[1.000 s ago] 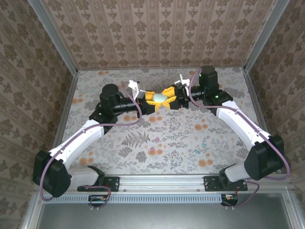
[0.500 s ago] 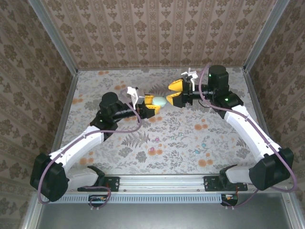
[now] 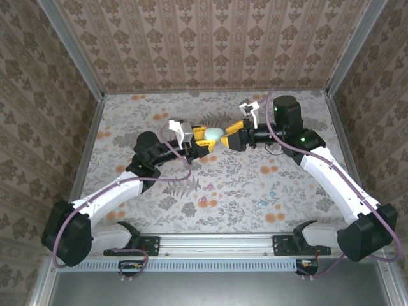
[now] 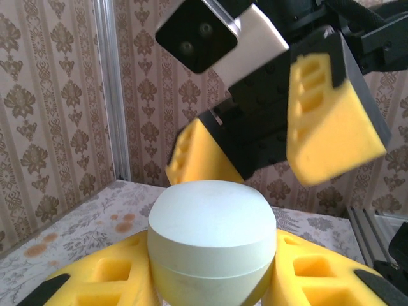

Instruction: Insert the wireless bluetooth earbuds into the charging case

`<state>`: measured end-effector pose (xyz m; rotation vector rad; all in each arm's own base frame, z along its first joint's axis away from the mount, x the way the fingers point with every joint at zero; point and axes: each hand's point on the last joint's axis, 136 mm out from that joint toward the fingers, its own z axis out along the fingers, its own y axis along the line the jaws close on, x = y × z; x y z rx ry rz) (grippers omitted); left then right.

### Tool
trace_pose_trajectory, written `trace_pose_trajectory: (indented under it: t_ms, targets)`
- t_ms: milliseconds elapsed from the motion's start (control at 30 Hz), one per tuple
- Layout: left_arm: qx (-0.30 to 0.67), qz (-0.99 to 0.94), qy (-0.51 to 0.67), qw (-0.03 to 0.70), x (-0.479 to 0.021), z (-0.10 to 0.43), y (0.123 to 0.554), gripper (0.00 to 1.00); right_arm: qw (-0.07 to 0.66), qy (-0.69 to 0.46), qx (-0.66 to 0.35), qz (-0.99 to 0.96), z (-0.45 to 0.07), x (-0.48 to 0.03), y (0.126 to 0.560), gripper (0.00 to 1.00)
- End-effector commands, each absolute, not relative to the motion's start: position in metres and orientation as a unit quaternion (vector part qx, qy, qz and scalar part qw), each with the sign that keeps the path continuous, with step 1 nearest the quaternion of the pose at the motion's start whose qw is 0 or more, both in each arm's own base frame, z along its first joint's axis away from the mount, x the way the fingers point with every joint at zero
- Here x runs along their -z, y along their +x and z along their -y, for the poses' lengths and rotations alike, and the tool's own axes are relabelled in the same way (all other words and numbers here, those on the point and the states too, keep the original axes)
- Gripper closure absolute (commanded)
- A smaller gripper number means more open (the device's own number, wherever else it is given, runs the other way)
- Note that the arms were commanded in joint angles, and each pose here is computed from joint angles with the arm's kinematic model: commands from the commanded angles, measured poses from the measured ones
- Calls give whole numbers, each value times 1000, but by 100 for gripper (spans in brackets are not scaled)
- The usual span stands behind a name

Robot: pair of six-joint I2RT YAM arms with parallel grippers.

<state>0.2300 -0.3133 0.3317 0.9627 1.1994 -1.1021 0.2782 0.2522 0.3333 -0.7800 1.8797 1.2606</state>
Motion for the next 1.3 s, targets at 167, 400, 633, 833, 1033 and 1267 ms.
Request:
trace_pose_trajectory:
  t_ms: [167,400,633,833,1033,1267]
  targets:
    - [480,-491,409,600,-345,316,226,74,359,-310,-479,-739,-255,-330,280,29]
    - [484,-487,427,589,-344,319,219,74,367,-292,-479,-742,-256,-336,290,31]
    - [491,-481,433,583,-346,320,215,74,384,-261,-440,-769,-249,-332,311,32]
    - [488,-484,436,581,-345,320,215,74,393,-249,-452,-761,-253,-344,320,32]
    - [480,-492,428,587,-344,318,217,74,393,-230,-456,-765,-253,-353,324,32]
    - [469,-509,401,600,-342,312,226,74,406,-208,-449,-768,-244,-370,320,31]
